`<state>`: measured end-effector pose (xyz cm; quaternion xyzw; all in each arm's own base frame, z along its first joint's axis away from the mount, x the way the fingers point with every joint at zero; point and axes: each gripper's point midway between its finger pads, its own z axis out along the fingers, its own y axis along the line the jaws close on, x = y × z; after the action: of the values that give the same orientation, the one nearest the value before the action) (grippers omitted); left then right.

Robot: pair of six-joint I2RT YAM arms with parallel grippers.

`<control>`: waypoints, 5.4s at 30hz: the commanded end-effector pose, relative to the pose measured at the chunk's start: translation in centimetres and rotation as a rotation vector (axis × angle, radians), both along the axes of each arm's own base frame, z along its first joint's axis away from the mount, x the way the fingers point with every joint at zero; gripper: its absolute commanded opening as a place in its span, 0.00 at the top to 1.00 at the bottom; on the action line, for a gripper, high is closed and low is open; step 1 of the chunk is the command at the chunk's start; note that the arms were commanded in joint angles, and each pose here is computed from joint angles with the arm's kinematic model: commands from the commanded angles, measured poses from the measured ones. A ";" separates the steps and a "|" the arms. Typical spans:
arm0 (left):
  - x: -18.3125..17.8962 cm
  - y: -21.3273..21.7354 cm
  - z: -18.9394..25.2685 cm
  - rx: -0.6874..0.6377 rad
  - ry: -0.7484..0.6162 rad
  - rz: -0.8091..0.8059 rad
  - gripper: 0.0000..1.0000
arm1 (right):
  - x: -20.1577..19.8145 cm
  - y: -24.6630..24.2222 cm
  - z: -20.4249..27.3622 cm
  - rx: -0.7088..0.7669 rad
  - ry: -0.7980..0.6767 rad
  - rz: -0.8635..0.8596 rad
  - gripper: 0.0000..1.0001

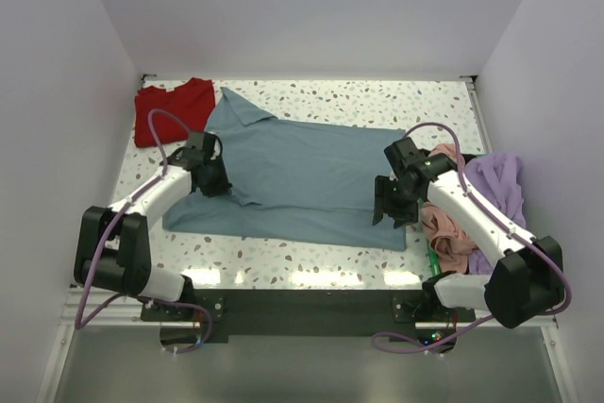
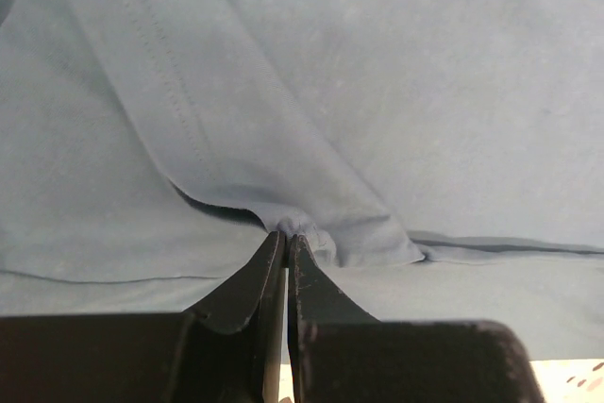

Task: Fold and stack the t-shirts
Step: Fold the tshirt

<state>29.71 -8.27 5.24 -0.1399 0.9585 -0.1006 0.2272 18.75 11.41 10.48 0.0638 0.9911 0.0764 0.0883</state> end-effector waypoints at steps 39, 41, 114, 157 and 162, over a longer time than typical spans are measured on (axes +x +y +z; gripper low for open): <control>9.2 -9.8 1.0 -0.167 -0.065 -0.179 0.74 | 0.6 0.5 -0.7 -0.006 0.023 0.005 0.41; 9.6 -10.2 1.9 -0.191 -0.086 -0.179 0.53 | 0.9 0.4 -0.7 -0.012 0.017 0.007 0.41; -1.0 0.2 3.4 -0.162 -0.203 0.145 0.00 | 3.7 4.4 -3.1 -0.006 0.013 0.120 0.41; -9.6 0.0 -4.7 -0.153 0.023 0.188 0.00 | -3.5 1.3 -11.0 -0.053 0.173 0.056 0.42; -9.8 0.3 -4.2 -0.144 0.022 0.232 0.00 | -4.0 1.3 -10.7 -0.043 0.174 0.049 0.42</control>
<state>23.48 -9.21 3.30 -0.2337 0.9110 -0.1916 0.2806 18.49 14.77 1.49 0.0361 0.9929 0.0946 0.0618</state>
